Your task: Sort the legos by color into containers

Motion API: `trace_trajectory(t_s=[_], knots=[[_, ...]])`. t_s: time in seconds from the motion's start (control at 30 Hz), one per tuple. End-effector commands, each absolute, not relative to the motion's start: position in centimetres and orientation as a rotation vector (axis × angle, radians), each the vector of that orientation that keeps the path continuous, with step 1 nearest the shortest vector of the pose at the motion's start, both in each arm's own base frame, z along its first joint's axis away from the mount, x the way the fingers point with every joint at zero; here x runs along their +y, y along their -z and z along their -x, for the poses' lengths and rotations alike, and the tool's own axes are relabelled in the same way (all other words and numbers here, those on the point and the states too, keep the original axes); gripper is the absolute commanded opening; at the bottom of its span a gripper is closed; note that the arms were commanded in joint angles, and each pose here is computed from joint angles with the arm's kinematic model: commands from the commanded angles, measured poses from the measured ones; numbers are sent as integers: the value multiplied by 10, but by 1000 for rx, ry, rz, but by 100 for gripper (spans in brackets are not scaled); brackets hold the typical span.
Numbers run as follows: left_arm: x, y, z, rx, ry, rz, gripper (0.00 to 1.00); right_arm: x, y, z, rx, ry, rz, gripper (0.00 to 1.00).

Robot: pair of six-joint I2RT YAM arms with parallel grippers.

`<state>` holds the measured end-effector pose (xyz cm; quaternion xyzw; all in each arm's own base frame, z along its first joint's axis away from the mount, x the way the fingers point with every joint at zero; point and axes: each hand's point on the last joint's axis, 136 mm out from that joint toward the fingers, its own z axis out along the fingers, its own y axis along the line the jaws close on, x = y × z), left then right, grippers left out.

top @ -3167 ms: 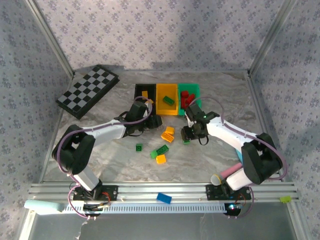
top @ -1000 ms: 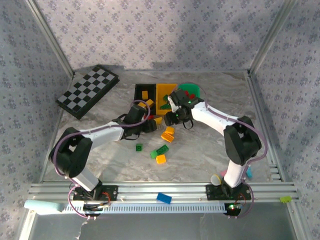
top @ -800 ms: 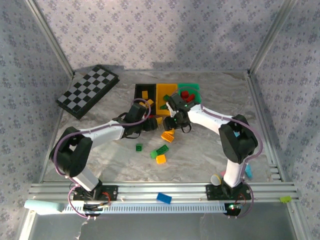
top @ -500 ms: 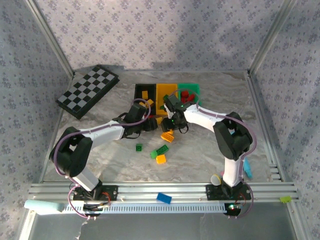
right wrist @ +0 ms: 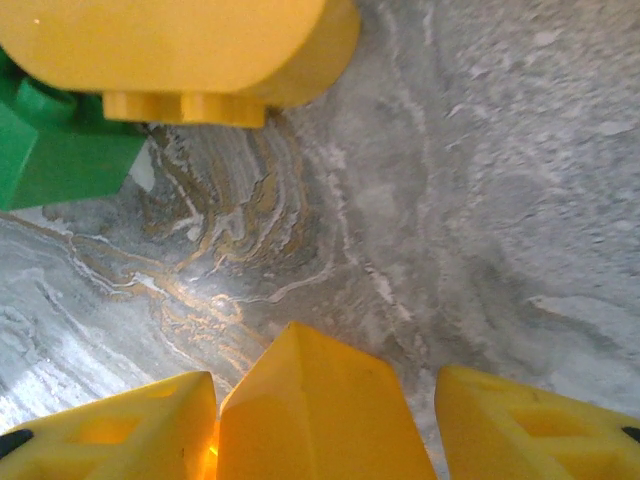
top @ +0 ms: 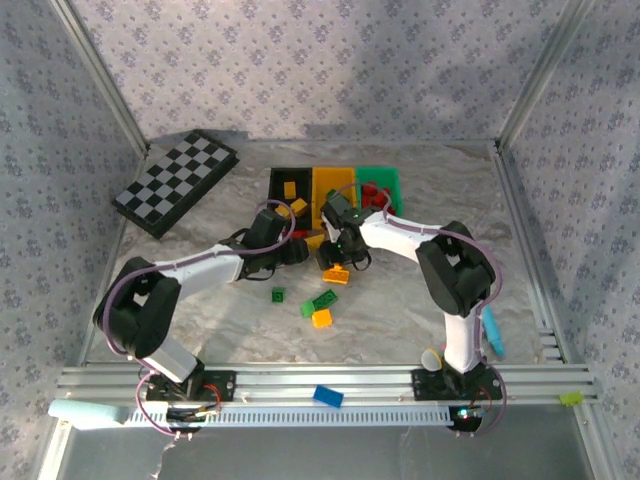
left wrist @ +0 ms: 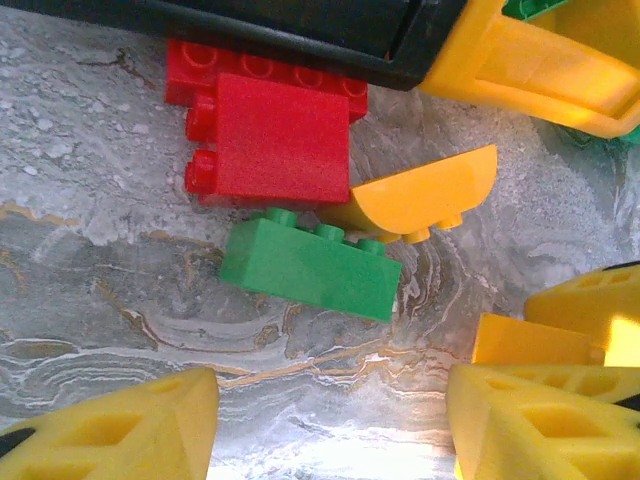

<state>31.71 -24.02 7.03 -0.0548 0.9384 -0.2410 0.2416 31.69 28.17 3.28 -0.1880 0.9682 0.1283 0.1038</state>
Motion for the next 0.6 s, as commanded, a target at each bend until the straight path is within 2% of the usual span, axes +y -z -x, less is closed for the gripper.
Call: trace_trajectory(t_s=[0.0, 0.17, 0.3, 0.57], knots=[[-238, -80, -320, 2527, 673, 164, 62, 283, -29, -306, 2899, -375, 561, 59], [-236, -79, -318, 2528, 669, 167, 62, 283, -32, -309, 2887, -375, 564, 42], [-233, -79, -318, 2523, 666, 179, 62, 287, -36, -314, 2867, -381, 582, 34], [-227, -80, -316, 2512, 650, 191, 62, 315, -97, -356, 2709, -407, 637, 33]])
